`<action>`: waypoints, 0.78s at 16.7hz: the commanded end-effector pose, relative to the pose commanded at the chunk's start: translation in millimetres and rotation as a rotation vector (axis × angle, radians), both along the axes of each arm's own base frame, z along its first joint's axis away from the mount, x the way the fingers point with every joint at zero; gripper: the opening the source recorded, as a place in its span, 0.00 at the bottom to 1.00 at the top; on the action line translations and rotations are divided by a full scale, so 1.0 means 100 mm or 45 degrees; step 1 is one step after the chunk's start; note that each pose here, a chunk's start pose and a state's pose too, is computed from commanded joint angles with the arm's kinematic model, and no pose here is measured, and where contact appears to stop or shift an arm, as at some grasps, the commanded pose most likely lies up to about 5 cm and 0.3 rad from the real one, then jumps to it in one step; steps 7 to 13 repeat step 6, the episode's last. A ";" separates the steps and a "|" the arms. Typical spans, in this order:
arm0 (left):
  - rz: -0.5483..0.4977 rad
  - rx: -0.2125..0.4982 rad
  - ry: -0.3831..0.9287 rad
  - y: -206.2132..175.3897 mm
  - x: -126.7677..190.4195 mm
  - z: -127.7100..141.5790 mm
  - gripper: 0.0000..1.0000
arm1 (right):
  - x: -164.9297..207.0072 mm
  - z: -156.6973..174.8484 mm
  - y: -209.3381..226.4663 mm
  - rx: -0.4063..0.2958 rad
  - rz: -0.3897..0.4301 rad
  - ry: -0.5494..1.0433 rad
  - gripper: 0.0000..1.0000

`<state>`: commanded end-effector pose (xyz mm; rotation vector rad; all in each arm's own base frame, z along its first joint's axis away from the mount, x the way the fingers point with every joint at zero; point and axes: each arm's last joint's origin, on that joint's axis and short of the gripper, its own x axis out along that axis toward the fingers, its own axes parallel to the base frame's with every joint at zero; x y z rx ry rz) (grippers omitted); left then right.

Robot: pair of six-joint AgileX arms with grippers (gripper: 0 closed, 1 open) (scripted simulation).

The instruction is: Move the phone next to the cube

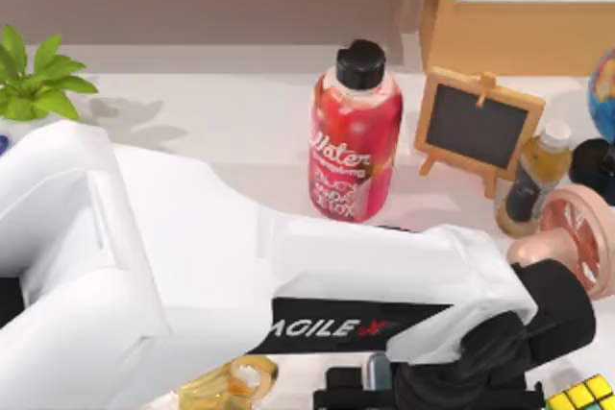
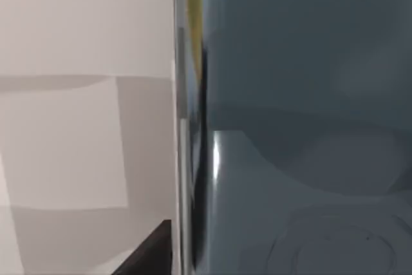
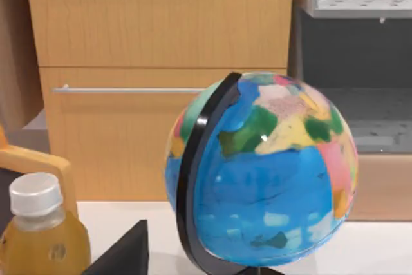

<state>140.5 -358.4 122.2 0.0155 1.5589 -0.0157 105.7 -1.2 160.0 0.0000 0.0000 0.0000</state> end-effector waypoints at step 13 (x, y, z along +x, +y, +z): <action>0.000 0.000 0.000 0.00 0.00 0.00 1.00 | 0.00 0.00 0.00 0.000 0.000 0.000 1.00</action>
